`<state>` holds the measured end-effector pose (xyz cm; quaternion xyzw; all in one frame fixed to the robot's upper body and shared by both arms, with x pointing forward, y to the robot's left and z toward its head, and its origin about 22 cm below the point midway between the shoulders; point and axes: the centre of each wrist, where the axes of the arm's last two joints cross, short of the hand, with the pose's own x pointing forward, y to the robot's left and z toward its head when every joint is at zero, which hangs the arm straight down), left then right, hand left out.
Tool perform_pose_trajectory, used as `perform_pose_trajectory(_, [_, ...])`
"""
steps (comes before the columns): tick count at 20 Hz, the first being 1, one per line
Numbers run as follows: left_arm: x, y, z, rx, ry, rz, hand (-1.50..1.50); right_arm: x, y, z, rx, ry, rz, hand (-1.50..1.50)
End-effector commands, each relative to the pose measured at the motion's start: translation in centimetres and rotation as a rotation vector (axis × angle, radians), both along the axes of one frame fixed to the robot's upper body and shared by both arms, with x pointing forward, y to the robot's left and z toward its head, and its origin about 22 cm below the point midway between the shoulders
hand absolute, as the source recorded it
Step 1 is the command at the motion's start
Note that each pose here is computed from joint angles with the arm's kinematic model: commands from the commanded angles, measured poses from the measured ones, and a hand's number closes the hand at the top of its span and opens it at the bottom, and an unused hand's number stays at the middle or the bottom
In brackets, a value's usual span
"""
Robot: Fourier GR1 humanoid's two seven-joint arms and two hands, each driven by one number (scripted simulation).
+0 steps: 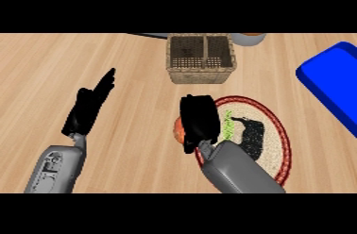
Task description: Pick the squash from the placemat and place it in the basket
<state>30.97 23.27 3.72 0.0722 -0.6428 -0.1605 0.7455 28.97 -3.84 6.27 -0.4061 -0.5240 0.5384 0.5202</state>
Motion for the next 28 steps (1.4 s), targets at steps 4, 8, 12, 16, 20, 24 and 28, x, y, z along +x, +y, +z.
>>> perform_pose_trajectory(4, [0.9,-1.9,0.5,0.000,-0.017,-0.062,0.00,3.0,2.7,7.8,0.174,-0.062,-0.106,1.50])
perform_pose_trajectory(8, [1.3,-2.2,0.8,-0.002,-0.008,-0.077,0.00,3.1,4.2,13.0,0.378,-0.162,-0.138,1.50])
perform_pose_trajectory(12, [1.9,-2.5,1.3,0.015,-0.007,-0.074,0.00,2.8,5.9,18.7,0.531,-0.267,-0.166,1.50])
perform_pose_trajectory(16, [1.8,-2.2,1.0,0.006,0.001,-0.064,0.00,3.1,7.8,22.4,0.580,-0.344,-0.211,1.50])
perform_pose_trajectory(20, [1.7,-3.1,0.3,0.006,0.006,-0.063,0.00,3.3,9.3,26.2,0.607,-0.380,-0.230,1.50])
perform_pose_trajectory(24, [1.8,-2.3,0.5,0.014,0.002,-0.044,0.00,3.5,10.4,29.9,0.638,-0.391,-0.260,1.50])
perform_pose_trajectory(28, [2.8,-1.2,1.8,0.016,-0.014,-0.011,0.00,3.5,11.6,32.6,0.627,-0.431,-0.290,1.50])
